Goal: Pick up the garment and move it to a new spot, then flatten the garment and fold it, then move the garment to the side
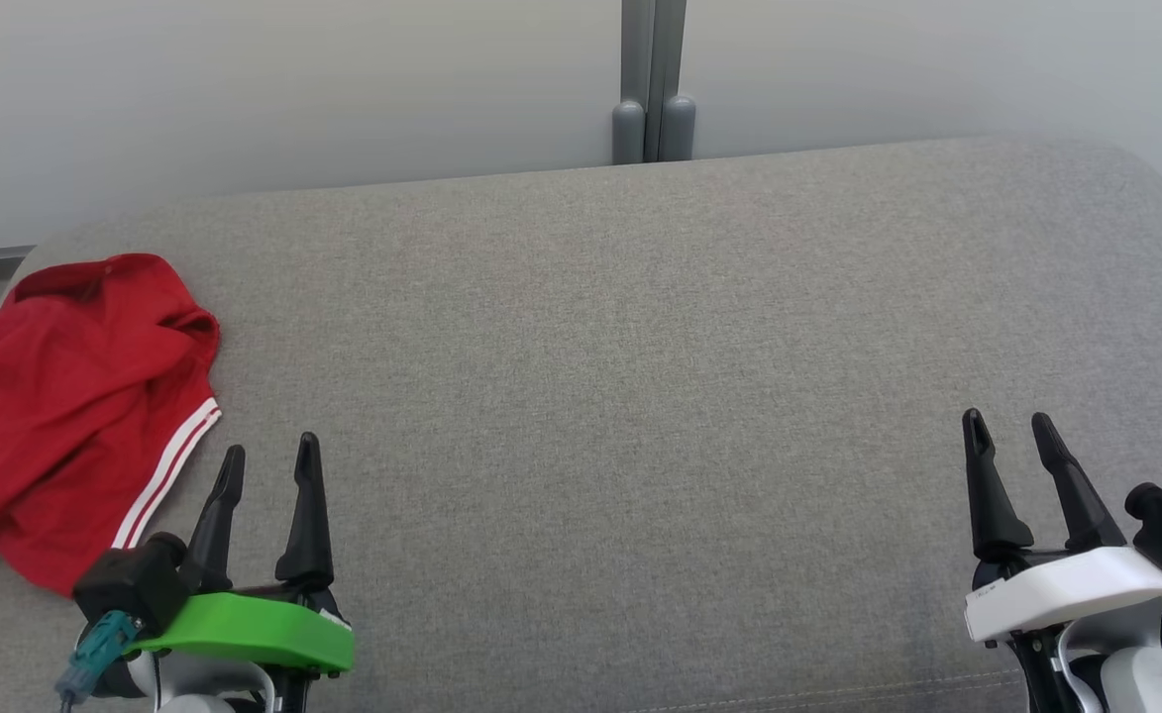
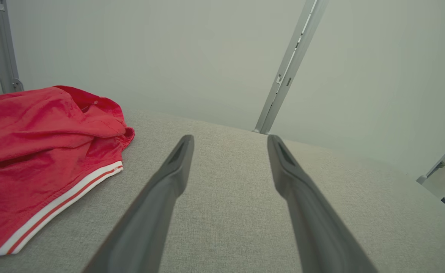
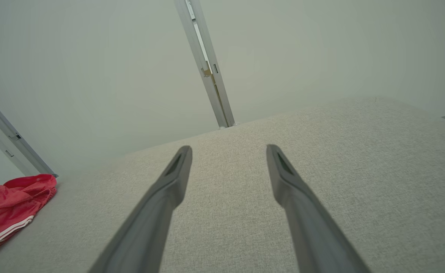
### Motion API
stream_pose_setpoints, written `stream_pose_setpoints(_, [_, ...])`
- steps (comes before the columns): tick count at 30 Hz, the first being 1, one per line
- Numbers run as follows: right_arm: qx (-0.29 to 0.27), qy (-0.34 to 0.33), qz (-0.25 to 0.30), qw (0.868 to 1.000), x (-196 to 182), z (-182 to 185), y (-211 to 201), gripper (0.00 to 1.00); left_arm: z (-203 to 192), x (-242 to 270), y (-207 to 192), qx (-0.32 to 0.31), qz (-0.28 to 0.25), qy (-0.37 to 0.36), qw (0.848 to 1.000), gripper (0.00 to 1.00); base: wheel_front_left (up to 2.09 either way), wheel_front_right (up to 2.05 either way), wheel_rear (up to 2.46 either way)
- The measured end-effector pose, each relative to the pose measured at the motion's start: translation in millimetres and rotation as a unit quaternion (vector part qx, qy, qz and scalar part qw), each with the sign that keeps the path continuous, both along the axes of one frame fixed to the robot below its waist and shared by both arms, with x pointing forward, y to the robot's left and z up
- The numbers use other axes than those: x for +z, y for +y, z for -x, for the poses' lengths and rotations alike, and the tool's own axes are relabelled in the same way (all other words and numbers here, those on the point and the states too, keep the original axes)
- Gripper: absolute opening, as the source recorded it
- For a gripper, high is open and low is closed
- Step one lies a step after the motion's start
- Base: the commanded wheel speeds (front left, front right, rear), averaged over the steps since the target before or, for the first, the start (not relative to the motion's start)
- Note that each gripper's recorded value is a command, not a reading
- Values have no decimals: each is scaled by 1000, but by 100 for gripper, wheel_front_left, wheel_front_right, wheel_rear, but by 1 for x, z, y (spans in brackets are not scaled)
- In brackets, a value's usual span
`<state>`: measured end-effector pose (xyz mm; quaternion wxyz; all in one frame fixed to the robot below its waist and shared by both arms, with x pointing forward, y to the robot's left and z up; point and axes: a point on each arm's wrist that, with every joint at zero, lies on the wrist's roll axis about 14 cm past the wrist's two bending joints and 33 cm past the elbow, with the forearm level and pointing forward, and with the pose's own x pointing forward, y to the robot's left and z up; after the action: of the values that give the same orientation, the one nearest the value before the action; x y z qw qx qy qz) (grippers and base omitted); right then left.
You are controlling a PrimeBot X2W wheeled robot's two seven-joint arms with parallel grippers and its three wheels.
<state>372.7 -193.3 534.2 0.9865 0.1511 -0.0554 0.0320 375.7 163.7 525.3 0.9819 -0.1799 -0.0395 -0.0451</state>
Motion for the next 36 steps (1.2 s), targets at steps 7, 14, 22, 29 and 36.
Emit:
stream_pose_setpoints(7, [1,0,10,1000,-2,-6,2,100,-5,-7,1,3,-9,8,1000,100,0,0,0])
stream_pose_setpoints(14, [12,0,44,999,-5,-11,10,100,-9,-9,1,7,-43,6,999,100,0,0,0])
stream_pose_setpoints(22, [23,-1,79,997,-8,-16,16,100,-11,-12,3,13,-60,6,998,100,0,0,0])
stream_pose_setpoints(29, [26,0,95,995,-12,-19,19,100,-15,-2,3,17,-68,-13,997,100,0,0,0])
stream_pose_setpoints(36, [28,-3,114,993,-12,-21,21,100,-19,1,3,17,-88,-20,996,100,0,0,0])
